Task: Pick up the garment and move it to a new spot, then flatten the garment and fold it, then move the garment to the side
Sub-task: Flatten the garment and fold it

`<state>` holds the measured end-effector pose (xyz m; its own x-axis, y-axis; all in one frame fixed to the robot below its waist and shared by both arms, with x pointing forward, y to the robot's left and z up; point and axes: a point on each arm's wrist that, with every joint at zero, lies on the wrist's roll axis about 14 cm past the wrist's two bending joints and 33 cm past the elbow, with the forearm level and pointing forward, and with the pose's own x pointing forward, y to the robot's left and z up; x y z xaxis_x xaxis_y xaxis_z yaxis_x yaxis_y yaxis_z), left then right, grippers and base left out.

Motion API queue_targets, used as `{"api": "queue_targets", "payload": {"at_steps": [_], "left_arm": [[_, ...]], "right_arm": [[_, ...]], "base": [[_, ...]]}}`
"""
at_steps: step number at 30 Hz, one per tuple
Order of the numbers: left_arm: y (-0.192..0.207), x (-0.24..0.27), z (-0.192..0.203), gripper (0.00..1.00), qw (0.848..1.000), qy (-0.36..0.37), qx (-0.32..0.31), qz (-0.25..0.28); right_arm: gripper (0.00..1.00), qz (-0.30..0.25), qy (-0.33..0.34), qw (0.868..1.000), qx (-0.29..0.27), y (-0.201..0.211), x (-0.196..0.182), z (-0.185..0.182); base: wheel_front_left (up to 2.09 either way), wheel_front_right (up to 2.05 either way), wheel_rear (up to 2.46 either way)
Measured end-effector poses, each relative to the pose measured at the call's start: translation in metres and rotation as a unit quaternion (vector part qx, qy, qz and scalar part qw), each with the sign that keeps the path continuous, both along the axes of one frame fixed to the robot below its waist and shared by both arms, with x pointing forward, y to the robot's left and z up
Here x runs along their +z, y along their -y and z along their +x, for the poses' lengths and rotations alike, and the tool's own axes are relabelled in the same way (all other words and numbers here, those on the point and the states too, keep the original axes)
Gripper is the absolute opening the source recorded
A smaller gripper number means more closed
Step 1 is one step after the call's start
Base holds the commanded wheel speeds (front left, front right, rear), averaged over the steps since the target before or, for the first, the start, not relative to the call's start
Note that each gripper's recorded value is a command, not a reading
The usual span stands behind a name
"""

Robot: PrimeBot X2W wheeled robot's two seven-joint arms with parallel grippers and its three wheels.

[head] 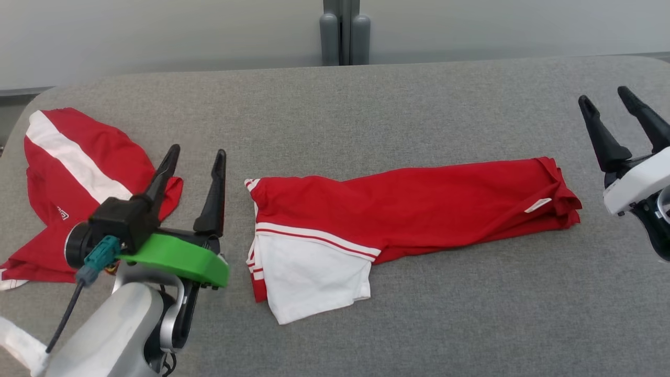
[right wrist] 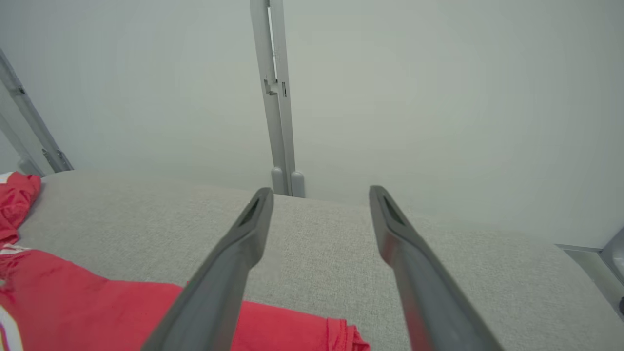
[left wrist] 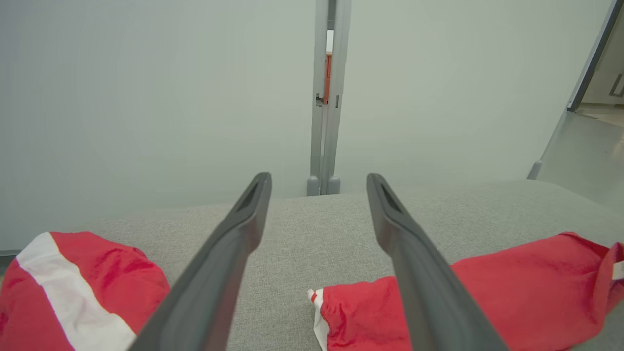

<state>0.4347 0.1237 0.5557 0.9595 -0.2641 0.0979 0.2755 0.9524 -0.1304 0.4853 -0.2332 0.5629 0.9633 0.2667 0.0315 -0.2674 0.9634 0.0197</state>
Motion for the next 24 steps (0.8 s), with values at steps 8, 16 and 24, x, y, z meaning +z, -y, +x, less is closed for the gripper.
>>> {"api": "queue_targets", "payload": {"at_steps": [8, 16, 24], "left_arm": [[-0.029, 0.027, -0.011, 1.00, 0.993, 0.068, 0.078, -0.054], [-0.017, -0.001, -0.035, 1.00, 0.993, 0.048, 0.075, -0.079], [-0.018, -0.015, -0.044, 1.00, 0.995, 0.039, 0.073, -0.052]], "right_arm": [[1.00, 0.044, 0.070, 0.996, -0.010, -0.020, 0.015, -0.025], [1.00, 0.076, 0.061, 0.995, -0.032, -0.038, -0.012, -0.062], [1.00, 0.082, 0.042, 0.995, -0.038, -0.048, -0.029, -0.068]], "base": [[0.00, 0.00, 0.00], [0.00, 0.00, 0.00], [0.00, 0.00, 0.00]]}}
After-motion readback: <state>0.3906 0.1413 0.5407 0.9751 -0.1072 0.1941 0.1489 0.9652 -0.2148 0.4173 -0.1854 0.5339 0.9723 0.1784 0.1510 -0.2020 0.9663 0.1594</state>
